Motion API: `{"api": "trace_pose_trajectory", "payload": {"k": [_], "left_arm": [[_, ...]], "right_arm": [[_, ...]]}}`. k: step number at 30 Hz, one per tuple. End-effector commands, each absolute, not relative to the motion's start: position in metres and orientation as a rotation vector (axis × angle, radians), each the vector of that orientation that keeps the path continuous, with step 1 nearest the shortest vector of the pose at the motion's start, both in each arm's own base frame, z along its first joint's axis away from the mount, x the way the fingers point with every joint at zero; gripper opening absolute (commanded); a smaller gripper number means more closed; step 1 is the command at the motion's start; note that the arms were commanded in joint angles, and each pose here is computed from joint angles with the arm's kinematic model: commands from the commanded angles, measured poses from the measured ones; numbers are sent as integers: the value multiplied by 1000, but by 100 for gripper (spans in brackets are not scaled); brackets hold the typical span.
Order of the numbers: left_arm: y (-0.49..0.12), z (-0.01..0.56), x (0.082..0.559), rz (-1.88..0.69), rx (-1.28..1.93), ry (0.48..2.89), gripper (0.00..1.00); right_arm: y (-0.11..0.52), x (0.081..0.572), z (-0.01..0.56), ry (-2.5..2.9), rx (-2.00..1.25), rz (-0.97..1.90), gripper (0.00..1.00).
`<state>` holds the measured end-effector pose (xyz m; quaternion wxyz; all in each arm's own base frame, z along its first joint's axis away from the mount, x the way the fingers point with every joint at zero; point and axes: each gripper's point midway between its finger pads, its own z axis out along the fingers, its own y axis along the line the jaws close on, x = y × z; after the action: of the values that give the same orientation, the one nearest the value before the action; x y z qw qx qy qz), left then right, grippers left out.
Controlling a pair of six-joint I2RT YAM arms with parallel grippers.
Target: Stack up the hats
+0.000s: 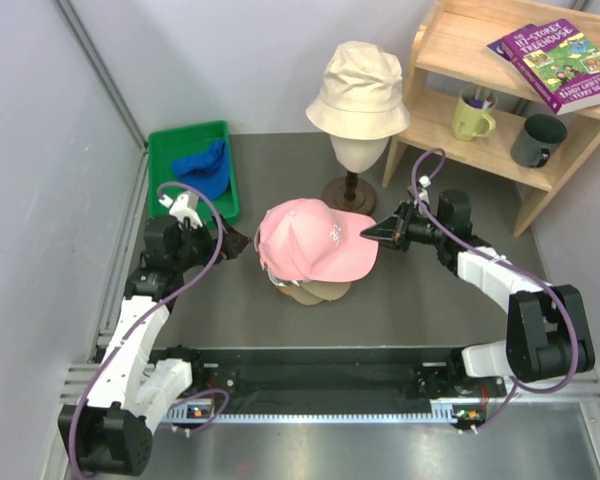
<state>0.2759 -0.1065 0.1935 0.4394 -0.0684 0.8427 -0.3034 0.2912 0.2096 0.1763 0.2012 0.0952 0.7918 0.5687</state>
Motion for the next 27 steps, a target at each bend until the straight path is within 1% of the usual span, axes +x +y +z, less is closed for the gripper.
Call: {"api": "trace_pose_trajectory", "payload": {"k": [1,10,17,23,27], "left_arm": [[-117,209,286,-840,-154,1985,95],[-119,185,293,-853,-170,1992,95],[-119,152,294,-853,-207,2072,95],[-107,122,290,-756,-271,2186,94],[-113,120,284,-799,-254,2200,94]], "right_arm": [[186,307,123,2293,383,1319,0],[184,308,121,2292,398,1300,0],[177,307,111,2315,436,1239,0],[166,302,85,2397,475,1117,0],[160,296,74,2441,456,1053,0]]}}
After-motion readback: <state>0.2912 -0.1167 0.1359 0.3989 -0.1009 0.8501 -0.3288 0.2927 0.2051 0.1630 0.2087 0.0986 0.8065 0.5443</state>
